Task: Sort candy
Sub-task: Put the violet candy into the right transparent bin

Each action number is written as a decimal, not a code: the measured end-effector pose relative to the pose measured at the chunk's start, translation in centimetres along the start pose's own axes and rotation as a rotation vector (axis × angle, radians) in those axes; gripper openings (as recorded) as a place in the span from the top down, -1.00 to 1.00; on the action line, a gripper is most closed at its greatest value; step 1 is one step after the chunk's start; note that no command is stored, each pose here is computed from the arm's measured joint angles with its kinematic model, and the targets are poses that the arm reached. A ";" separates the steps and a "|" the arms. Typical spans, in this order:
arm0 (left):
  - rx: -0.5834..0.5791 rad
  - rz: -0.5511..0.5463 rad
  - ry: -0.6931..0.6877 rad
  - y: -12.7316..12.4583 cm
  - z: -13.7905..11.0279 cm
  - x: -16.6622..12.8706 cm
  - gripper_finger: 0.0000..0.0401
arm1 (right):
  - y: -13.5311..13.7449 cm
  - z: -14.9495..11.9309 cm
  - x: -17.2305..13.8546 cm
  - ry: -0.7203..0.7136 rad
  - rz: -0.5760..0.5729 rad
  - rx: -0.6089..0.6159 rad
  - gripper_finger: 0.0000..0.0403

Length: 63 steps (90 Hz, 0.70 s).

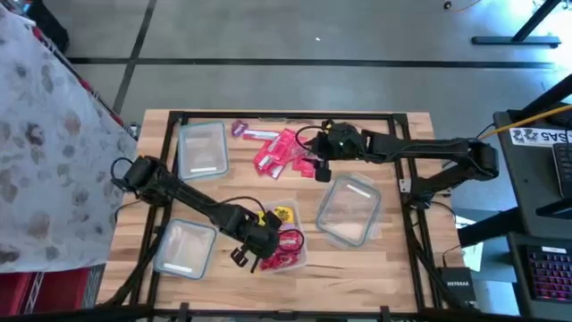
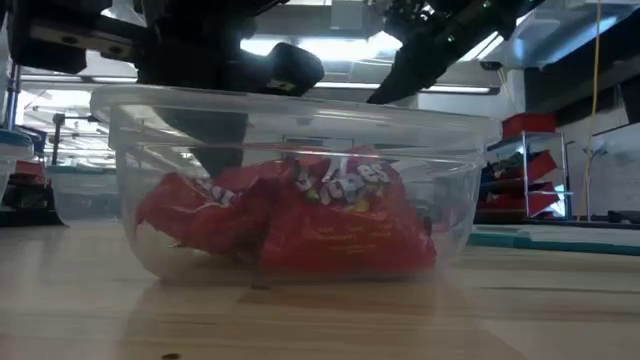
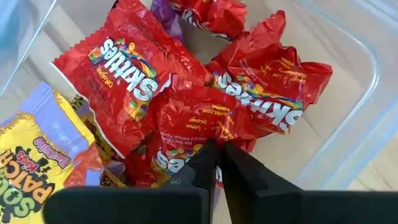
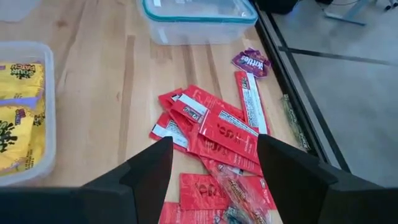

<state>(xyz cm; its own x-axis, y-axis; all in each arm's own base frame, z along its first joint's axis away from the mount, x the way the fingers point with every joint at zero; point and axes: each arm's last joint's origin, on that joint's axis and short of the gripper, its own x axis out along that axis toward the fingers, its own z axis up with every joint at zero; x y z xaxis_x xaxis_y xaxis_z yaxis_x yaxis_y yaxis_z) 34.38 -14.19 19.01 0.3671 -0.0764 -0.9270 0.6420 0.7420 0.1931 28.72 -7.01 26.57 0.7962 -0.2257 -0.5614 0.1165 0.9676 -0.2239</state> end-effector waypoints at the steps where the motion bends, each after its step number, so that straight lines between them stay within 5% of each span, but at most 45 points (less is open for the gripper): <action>1: -0.004 0.000 0.000 0.0 0.0 0.0 0.97 | 0.0 0.0 0.0 0.000 0.000 0.000 -0.10; 39: -0.253 0.035 0.006 0.4 -0.1 -0.5 0.40 | 0.0 0.0 0.0 -0.001 0.000 0.000 -0.10; 63: -0.441 0.095 0.029 3.0 0.8 -6.6 0.25 | 0.0 0.0 0.0 -0.001 0.000 -0.001 -0.10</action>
<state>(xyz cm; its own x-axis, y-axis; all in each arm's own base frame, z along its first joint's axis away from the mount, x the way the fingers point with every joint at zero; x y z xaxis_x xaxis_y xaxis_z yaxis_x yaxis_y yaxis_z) 34.44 -11.99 25.95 0.3871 0.0199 -0.9218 0.2560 0.9581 0.1281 28.73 -7.01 26.58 0.7966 -0.2261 -0.5606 0.1165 0.9675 -0.2246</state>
